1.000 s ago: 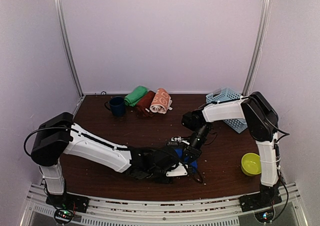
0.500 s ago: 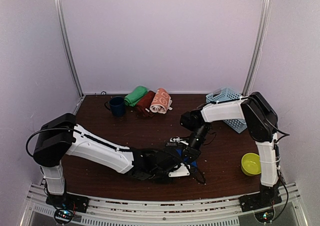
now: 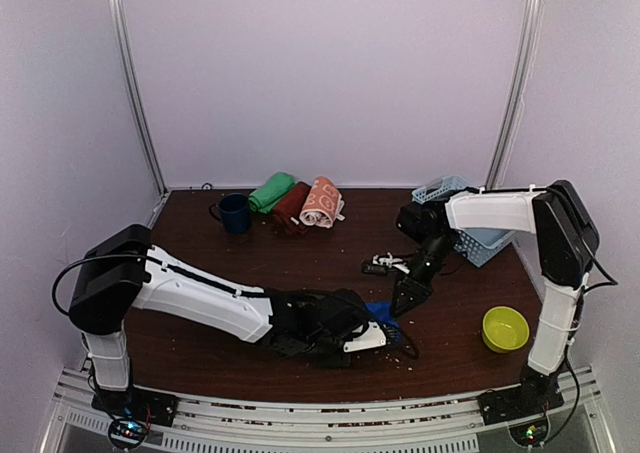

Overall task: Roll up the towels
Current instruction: Roll the towel at the center of the board, then pick up the towel from the center of the board.

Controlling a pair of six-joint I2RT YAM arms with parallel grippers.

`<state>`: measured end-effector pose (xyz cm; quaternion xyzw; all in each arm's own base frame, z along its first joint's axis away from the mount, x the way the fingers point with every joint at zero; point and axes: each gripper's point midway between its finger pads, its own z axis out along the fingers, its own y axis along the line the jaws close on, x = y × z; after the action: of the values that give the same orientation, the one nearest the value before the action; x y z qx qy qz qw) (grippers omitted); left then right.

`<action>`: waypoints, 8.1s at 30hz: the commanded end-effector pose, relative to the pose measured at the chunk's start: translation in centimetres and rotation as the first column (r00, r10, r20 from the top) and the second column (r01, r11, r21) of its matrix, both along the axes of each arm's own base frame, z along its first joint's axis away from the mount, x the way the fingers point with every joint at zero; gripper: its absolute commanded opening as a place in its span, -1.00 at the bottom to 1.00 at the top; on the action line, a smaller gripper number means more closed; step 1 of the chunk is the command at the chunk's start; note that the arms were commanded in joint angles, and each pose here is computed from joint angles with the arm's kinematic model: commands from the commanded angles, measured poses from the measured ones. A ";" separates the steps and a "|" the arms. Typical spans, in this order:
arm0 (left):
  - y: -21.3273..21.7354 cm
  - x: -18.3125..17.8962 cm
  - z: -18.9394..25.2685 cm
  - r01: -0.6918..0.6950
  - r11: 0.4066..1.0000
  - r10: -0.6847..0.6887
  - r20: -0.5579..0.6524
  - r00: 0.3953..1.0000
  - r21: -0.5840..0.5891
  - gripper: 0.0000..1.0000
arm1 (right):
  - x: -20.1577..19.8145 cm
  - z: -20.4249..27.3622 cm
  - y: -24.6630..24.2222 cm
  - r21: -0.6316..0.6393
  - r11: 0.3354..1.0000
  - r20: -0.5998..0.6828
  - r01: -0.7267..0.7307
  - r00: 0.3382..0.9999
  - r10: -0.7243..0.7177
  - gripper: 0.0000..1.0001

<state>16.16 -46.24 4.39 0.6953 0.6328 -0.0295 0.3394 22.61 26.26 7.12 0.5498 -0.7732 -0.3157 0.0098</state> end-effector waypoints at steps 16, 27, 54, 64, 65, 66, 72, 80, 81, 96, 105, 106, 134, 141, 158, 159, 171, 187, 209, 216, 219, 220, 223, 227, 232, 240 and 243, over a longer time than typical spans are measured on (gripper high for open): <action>2.4 -2.9 -2.5 -0.110 0.987 0.141 -0.298 0.944 0.116 -0.73 | 4.6 -1.8 4.6 -0.152 0.987 0.188 0.048 0.982 -0.019 -0.69; 1.0 -3.6 -0.8 -0.128 0.989 0.143 -0.701 0.698 0.074 -0.73 | 3.6 19.5 3.2 0.337 0.937 0.348 0.095 0.912 -0.217 -0.31; 1.3 -1.8 -5.3 -0.209 0.957 0.229 -0.966 0.118 0.201 -0.80 | -7.0 3.0 3.5 -0.109 0.948 0.744 -0.299 0.608 0.277 0.12; 1.8 -1.3 -6.1 -0.199 0.955 0.248 -0.960 0.128 0.220 -0.81 | -4.5 -3.6 3.5 -0.248 0.941 0.795 -0.231 0.506 0.334 0.20; 1.8 -1.2 -6.1 -0.199 0.955 0.246 -0.961 0.130 0.218 -0.81 | -4.5 -4.2 3.4 -0.266 0.937 0.790 -0.227 0.505 0.347 0.19; 1.9 -1.1 -6.0 -0.198 0.956 0.244 -0.961 0.132 0.216 -0.80 | -4.4 -4.7 3.3 -0.283 0.932 0.784 -0.226 0.505 0.361 0.16; 2.9 1.1 -4.7 -0.204 0.959 0.249 -0.926 0.283 0.195 -0.36 | -5.3 -7.8 1.8 -0.405 0.865 0.698 -0.295 0.511 0.501 -0.30; 6.9 11.1 4.4 -0.496 0.868 0.360 -0.659 0.660 -0.022 0.04 | -9.3 -6.1 2.1 -0.338 0.858 0.512 -0.387 0.689 0.513 -0.52; 7.2 11.7 5.9 -0.516 0.853 0.361 -0.625 0.692 -0.077 0.05 | -9.9 -5.7 2.3 -0.322 0.861 0.481 -0.395 0.714 0.508 -0.53; 8.8 0.8 19.9 -0.223 0.830 0.354 0.174 0.919 -0.511 0.08 | -7.4 -6.1 2.9 -0.273 0.911 0.014 -0.309 0.946 0.325 -0.61; 4.1 -5.3 11.9 -0.001 0.965 0.049 0.173 0.984 -0.263 0.12 | -5.9 -8.0 3.5 -0.255 0.924 -0.158 -0.285 0.955 0.251 -0.62; 3.7 -5.3 10.4 -0.008 0.973 0.047 0.163 0.986 -0.229 0.12 | -5.8 -8.2 3.6 -0.258 0.924 -0.154 -0.282 0.956 0.249 -0.62; 2.4 -1.6 -1.3 -0.052 0.997 0.055 -0.037 0.998 0.060 0.25 | -5.2 -8.6 4.0 -0.264 0.926 -0.141 -0.269 0.961 0.239 -0.61; 2.8 -0.6 -2.2 -0.095 0.992 0.094 0.007 0.996 0.085 -0.02 | -5.0 -7.8 4.2 -0.236 0.936 -0.143 -0.260 0.962 0.232 -0.60; 3.8 -1.2 -6.6 -0.163 0.980 0.196 -0.380 0.904 0.118 -0.45 | 2.7 12.4 -0.6 0.079 0.992 0.255 0.100 0.960 -0.117 -0.15; 4.0 -0.9 -6.9 -0.170 0.978 0.206 -0.419 0.884 0.123 -0.46 | 2.8 13.8 -1.1 0.119 0.985 0.293 0.121 0.944 -0.152 -0.16; 3.9 -0.3 -8.6 -0.159 0.971 0.237 -0.713 0.660 0.176 -0.50 | -3.7 21.9 -4.6 0.376 0.926 0.626 -0.044 0.748 -0.219 -0.19; 4.1 0.5 -9.0 -0.188 0.966 0.252 -0.806 0.535 0.178 -0.53 | -8.3 11.5 -1.8 0.017 0.959 0.731 -0.284 0.658 0.182 -0.35; 4.2 0.6 -10.1 -0.168 0.965 0.257 -0.840 0.477 0.200 -0.53 | -2.7 0.3 2.7 -0.222 0.949 0.881 -0.226 0.371 0.294 0.22; 4.2 0.7 -10.2 -0.163 0.967 0.248 -0.847 0.470 0.193 -0.54 | -1.8 -3.2 3.3 -0.298 0.929 0.851 -0.221 0.378 0.363 0.27; 4.3 0.8 -10.3 -0.160 0.968 0.247 -0.845 0.474 0.193 -0.53 | -1.4 -4.4 3.2 -0.335 0.919 0.840 -0.210 0.374 0.392 0.28; 4.3 0.9 -10.4 -0.158 0.968 0.248 -0.846 0.472 0.195 -0.53 | -1.2 -4.6 3.2 -0.342 0.917 0.841 -0.204 0.369 0.396 0.28; 4.5 1.1 -10.4 -0.150 0.969 0.245 -0.851 0.465 0.197 -0.51 | -0.9 -5.5 3.0 -0.371 0.908 0.835 -0.196 0.358 0.419 0.22; 4.6 1.8 -9.8 -0.154 0.972 0.230 -0.861 0.453 0.178 -0.40 | -0.9 -7.0 2.9 -0.408 0.889 0.808 -0.208 0.370 0.457 0.07; 6.3 4.6 -9.0 -0.262 0.939 0.333 -0.784 0.525 0.223 -0.01 | -1.2 -9.2 2.4 -0.455 0.859 0.759 -0.235 0.401 0.512 -0.11; 10.4 10.3 -2.1 -0.511 0.856 0.419 -0.683 0.598 0.077 0.18 | -2.9 -12.0 1.8 -0.476 0.819 0.624 -0.321 0.533 0.572 -0.28; 12.6 12.3 0.5 -0.602 0.798 0.480 -0.627 0.613 0.022 0.18 | -2.9 -12.6 1.5 -0.482 0.813 0.591 -0.326 0.565 0.576 -0.40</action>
<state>24.81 -38.10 3.28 0.4515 0.8370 -0.2850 0.1198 25.48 34.76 2.92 0.7433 -0.5709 0.1052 -0.3324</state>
